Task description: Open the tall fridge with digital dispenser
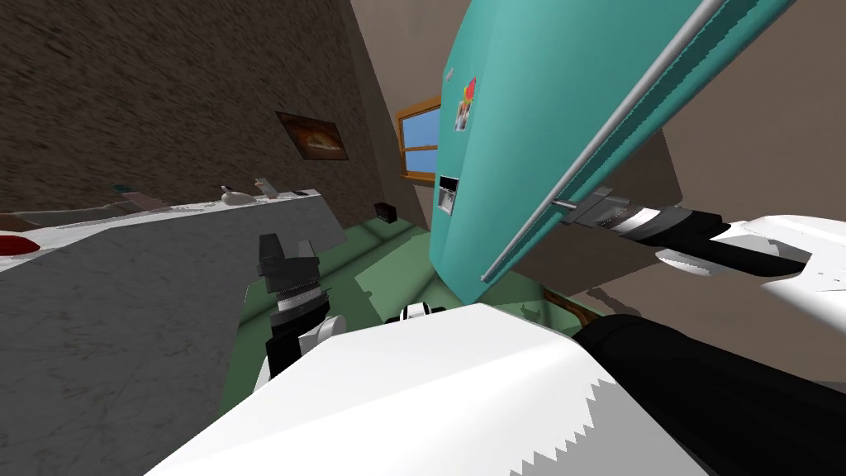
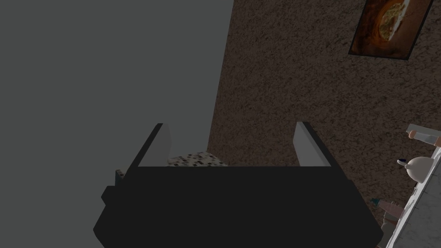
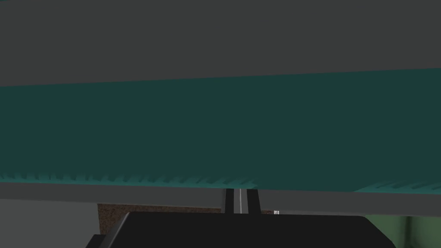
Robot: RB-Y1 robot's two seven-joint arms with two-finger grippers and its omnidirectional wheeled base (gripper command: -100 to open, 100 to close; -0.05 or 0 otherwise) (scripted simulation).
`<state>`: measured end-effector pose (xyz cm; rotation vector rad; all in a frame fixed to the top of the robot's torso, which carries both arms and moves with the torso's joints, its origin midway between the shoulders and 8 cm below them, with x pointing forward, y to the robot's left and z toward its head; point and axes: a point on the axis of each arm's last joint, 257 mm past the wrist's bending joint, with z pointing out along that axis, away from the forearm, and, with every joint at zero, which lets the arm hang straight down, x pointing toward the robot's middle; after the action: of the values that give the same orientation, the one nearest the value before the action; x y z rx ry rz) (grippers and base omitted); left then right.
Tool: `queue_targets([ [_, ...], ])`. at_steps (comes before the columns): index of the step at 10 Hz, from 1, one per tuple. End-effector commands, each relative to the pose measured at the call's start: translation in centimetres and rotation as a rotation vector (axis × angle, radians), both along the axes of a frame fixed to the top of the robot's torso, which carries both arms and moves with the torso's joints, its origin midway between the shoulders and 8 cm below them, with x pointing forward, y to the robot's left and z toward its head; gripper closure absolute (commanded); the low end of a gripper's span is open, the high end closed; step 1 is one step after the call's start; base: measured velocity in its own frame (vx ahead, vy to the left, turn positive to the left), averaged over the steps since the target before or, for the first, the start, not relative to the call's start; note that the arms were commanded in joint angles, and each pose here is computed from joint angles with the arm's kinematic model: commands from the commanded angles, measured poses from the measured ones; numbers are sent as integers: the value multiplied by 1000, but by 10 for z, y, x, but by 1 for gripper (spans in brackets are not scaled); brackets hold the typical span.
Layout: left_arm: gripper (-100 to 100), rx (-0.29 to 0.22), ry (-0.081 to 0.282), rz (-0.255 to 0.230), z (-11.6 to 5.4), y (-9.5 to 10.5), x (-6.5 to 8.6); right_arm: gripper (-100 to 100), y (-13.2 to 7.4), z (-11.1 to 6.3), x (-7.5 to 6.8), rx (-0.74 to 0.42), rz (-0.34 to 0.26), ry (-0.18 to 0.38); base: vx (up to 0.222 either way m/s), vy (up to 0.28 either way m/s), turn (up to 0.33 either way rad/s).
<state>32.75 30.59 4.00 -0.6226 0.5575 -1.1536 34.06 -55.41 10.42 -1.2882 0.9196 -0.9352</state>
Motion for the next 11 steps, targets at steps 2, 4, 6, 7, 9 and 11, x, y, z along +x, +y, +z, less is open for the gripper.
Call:
queue_targets([
  [2,0,0,0,0,0,0,0,-100,7,18,10,-12,16,6,-17,-5,-77],
  [4,0,1,0,0,0,0,0,-100,14,33,17,-22,32,8,-13,-49,-44],
  [6,0,1,0,0,0,0,0,-100,23,48,25,-29,50,11,-9,-40,-57],
  [7,0,1,0,0,0,0,0,-100,29,56,30,-33,61,12,-13,-35,-84],
  [9,0,1,0,0,0,0,0,-100,37,67,36,-38,76,15,-18,-29,-41],
  [11,0,1,0,0,0,0,0,-100,48,80,44,-44,96,17,-15,-23,-53],
])
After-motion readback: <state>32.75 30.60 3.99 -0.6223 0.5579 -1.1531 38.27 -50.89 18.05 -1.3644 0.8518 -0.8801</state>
